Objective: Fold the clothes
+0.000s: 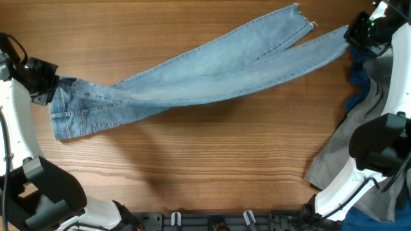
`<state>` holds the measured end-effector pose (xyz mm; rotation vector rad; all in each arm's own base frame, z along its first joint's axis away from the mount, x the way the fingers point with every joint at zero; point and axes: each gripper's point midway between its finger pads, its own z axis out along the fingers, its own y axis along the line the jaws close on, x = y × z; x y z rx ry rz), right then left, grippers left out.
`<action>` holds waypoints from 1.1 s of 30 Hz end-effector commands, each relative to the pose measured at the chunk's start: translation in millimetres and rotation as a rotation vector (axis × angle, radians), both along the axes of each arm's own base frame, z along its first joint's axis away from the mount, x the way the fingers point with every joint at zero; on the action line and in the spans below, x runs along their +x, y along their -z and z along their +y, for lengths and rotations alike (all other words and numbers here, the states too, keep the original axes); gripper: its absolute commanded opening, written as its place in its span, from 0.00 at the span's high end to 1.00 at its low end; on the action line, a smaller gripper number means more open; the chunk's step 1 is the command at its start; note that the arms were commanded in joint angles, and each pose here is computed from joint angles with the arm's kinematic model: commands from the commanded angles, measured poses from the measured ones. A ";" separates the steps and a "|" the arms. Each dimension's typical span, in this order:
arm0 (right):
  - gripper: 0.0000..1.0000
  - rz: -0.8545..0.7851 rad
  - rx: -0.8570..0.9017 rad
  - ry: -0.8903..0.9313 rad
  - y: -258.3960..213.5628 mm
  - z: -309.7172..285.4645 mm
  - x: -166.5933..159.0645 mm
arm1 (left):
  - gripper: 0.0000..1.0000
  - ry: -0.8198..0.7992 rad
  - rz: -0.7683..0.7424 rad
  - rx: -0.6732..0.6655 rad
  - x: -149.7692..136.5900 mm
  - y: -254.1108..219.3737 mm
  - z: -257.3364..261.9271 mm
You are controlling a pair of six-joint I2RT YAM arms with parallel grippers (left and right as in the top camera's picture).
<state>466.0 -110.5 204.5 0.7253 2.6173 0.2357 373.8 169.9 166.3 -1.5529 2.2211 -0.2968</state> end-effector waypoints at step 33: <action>0.96 -0.105 -0.201 0.508 -149.8 -97.0 -190.3 | 0.96 0.304 -0.126 0.076 -23.4 -64.1 -35.5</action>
